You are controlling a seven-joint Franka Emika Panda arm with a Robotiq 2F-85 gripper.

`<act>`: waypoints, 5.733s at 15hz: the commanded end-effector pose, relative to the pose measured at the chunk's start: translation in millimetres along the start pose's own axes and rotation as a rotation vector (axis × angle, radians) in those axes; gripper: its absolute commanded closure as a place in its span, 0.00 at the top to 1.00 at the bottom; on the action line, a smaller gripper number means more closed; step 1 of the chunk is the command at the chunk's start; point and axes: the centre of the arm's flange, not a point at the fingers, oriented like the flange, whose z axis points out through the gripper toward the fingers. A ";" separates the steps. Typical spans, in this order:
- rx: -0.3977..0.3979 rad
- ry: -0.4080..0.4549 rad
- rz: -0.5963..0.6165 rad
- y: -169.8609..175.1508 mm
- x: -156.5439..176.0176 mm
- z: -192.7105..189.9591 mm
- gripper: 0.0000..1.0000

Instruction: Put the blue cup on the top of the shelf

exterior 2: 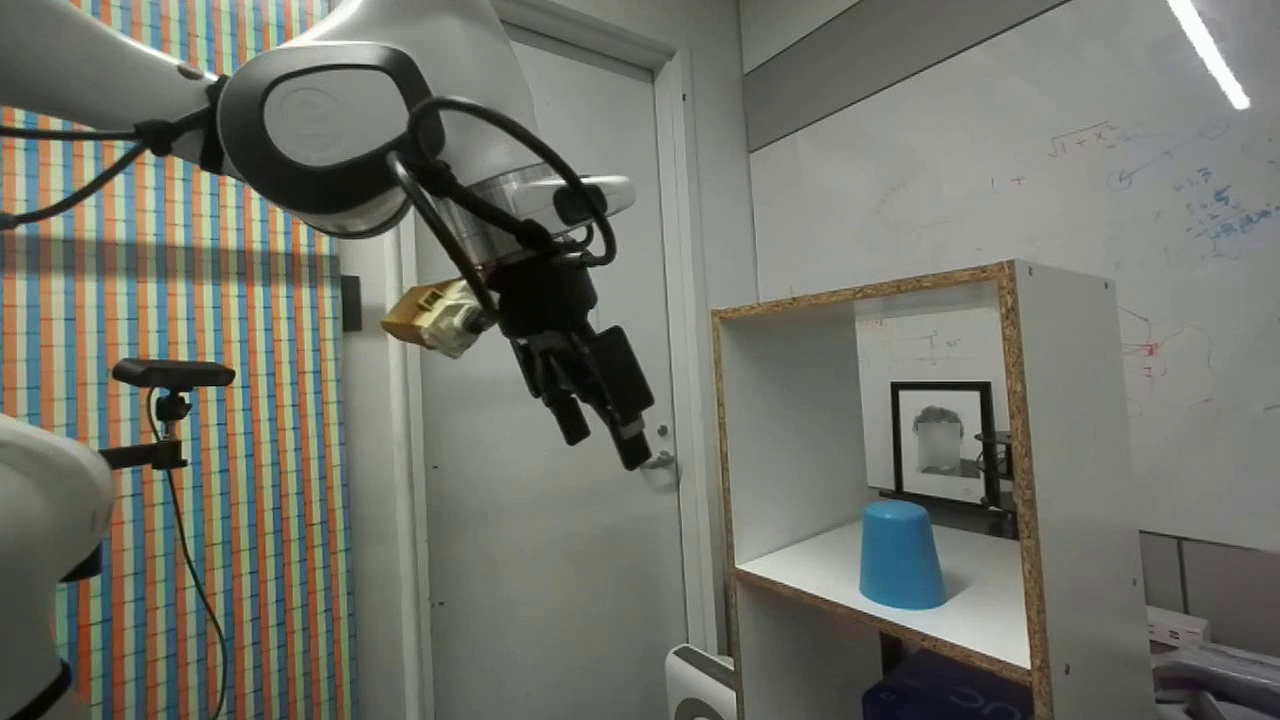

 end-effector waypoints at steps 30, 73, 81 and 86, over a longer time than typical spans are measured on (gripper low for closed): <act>0.019 0.233 0.251 104.4 123.1 183.9 1.00; 0.137 0.421 -0.076 47.4 195.7 280.2 0.54; 0.037 0.372 0.014 -5.5 127.2 228.4 0.54; -0.025 0.340 0.038 -31.1 75.3 181.6 0.54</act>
